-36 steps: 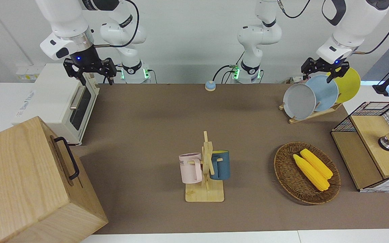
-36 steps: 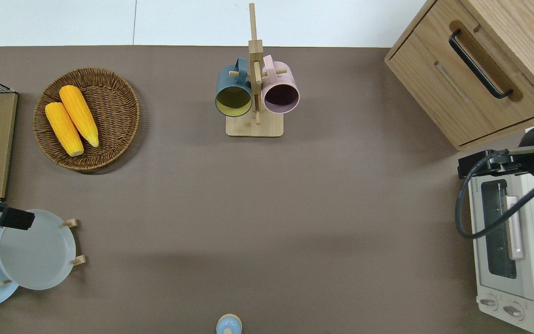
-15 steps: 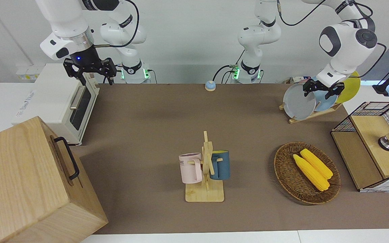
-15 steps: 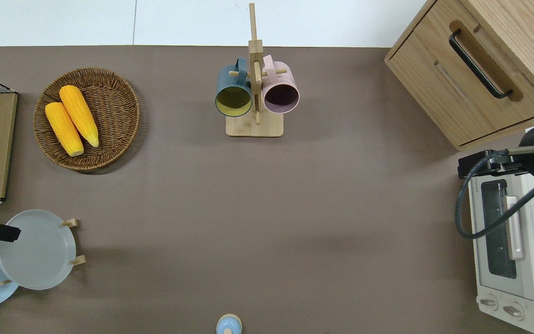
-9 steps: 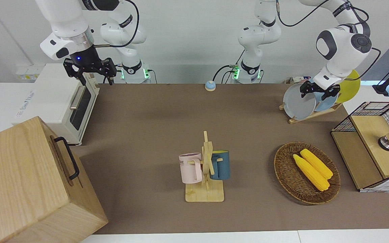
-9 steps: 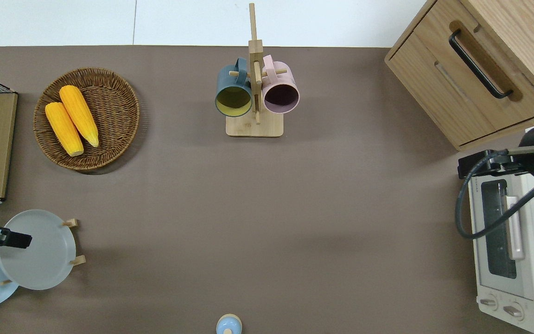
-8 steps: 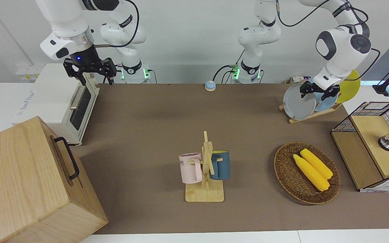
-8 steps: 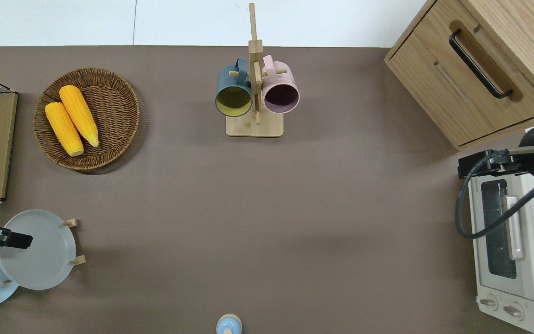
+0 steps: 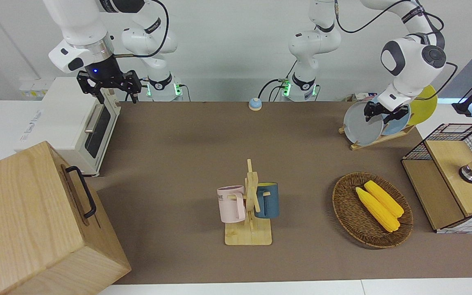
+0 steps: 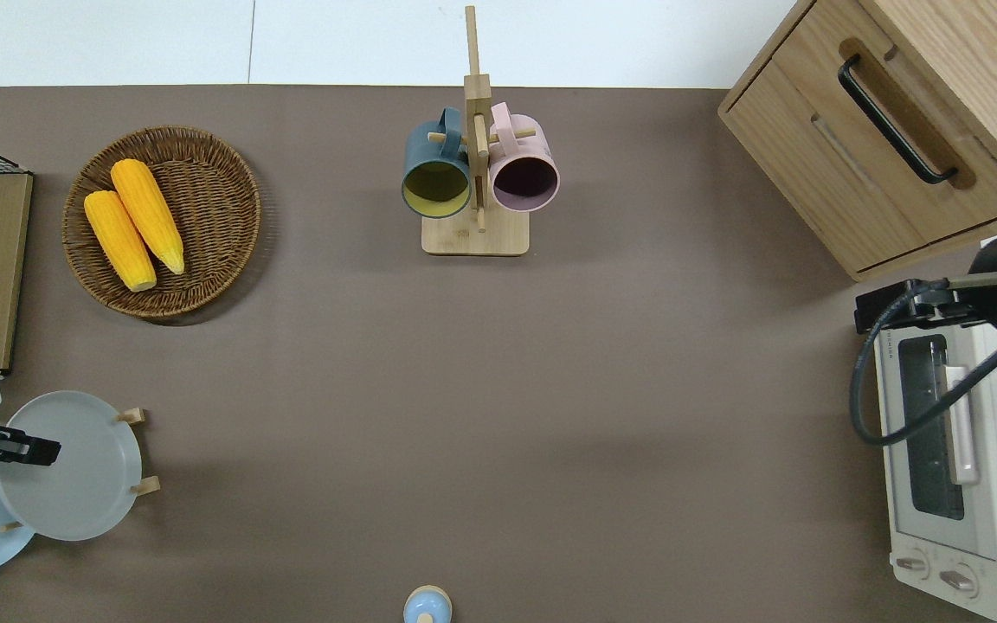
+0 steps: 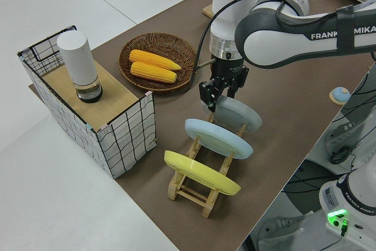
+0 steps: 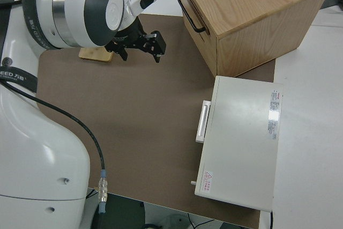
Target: Pick gray plate from low plate rack and place it on table with left arm
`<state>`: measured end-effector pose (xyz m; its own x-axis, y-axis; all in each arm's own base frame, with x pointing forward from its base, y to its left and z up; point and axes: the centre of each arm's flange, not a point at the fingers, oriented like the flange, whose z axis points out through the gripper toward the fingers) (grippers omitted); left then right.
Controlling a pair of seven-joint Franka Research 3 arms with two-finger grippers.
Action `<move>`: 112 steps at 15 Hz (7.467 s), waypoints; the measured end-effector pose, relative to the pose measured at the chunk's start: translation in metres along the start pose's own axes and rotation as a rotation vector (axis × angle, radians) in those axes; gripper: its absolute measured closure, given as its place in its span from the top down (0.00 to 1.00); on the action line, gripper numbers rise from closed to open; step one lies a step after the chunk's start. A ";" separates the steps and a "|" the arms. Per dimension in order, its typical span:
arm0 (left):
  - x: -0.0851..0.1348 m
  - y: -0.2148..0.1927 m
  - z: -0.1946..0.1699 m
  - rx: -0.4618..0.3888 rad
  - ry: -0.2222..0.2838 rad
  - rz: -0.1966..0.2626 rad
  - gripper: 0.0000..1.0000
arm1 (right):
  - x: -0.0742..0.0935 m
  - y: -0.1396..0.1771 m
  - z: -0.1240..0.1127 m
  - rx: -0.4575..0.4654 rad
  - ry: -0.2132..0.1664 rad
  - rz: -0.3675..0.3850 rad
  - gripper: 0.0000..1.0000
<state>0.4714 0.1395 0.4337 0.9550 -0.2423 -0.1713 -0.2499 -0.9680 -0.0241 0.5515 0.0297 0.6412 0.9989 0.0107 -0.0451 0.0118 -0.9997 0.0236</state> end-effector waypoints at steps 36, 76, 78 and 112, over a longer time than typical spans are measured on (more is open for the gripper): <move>-0.007 0.079 -0.149 -0.117 0.027 -0.126 0.10 | 0.000 0.000 0.000 0.000 0.000 0.000 0.99; 0.053 0.164 0.052 -0.418 0.043 -0.114 0.09 | 0.000 0.000 0.000 0.000 0.000 0.000 0.99; 0.053 0.165 0.055 -0.416 0.041 -0.112 0.21 | 0.000 0.000 0.000 0.000 0.000 0.000 0.99; 0.066 0.121 -0.176 0.077 0.112 0.068 1.00 | 0.000 0.000 0.000 0.000 0.000 0.000 0.99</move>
<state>0.5327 -0.0055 0.5930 0.9462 -0.3173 -0.0642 -0.3222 -0.9422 -0.0921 0.5515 0.0297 0.6412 0.9989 0.0107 -0.0451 0.0118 -0.9997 0.0236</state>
